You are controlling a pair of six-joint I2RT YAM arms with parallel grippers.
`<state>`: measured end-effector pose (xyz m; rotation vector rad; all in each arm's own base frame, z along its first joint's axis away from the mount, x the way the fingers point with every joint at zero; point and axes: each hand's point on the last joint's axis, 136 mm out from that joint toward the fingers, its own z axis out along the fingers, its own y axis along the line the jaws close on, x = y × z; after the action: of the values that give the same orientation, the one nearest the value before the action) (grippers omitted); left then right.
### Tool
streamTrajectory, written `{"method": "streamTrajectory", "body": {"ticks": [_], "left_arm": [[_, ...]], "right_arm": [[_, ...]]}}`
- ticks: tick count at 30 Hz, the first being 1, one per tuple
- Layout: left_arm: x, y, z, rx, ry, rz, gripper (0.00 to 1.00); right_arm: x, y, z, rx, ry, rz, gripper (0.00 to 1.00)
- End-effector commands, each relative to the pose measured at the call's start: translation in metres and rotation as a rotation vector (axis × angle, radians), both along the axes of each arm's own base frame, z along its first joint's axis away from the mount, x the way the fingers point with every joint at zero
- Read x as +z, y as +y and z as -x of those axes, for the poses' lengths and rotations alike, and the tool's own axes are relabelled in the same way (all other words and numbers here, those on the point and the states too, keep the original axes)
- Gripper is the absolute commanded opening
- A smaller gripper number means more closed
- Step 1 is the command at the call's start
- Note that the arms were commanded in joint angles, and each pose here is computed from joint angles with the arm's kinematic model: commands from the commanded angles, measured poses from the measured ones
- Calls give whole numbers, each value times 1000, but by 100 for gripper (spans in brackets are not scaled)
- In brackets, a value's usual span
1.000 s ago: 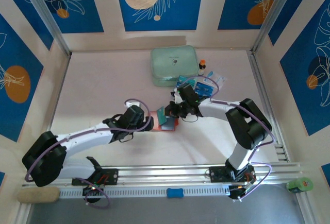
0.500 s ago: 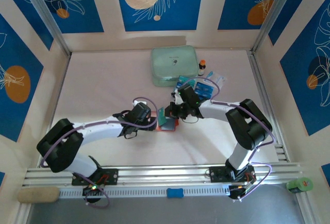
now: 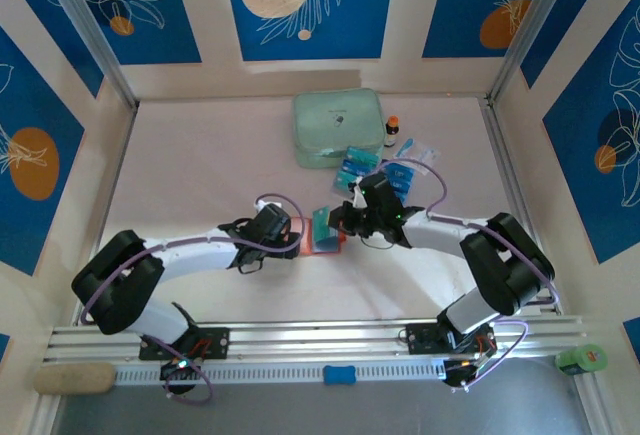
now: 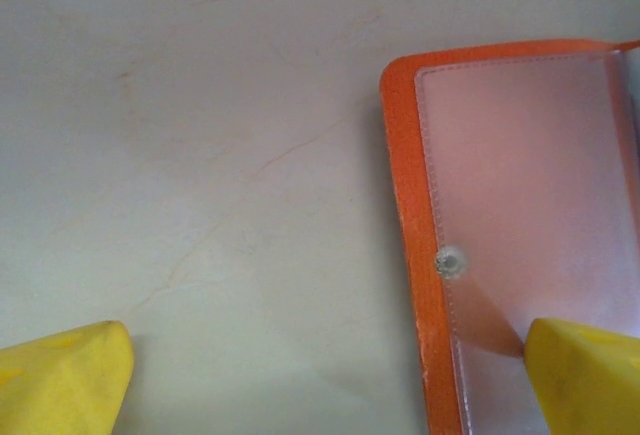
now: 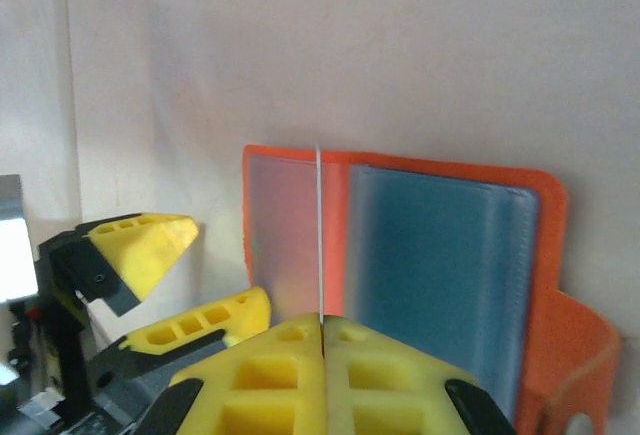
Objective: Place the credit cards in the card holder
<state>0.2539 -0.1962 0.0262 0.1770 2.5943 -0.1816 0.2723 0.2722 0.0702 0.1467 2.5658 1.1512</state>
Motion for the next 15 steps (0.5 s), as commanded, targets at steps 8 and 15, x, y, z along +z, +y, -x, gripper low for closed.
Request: {"method": "streamTrajectory", "body": {"ticks": [8, 15], "left_arm": [[-8, 9, 3, 16, 10, -20, 100], [-11, 9, 3, 20, 17, -22, 100]], "right_arm": [[12, 6, -9, -127, -149, -13, 0], [7, 10, -9, -136, -176, -9, 0]]}}
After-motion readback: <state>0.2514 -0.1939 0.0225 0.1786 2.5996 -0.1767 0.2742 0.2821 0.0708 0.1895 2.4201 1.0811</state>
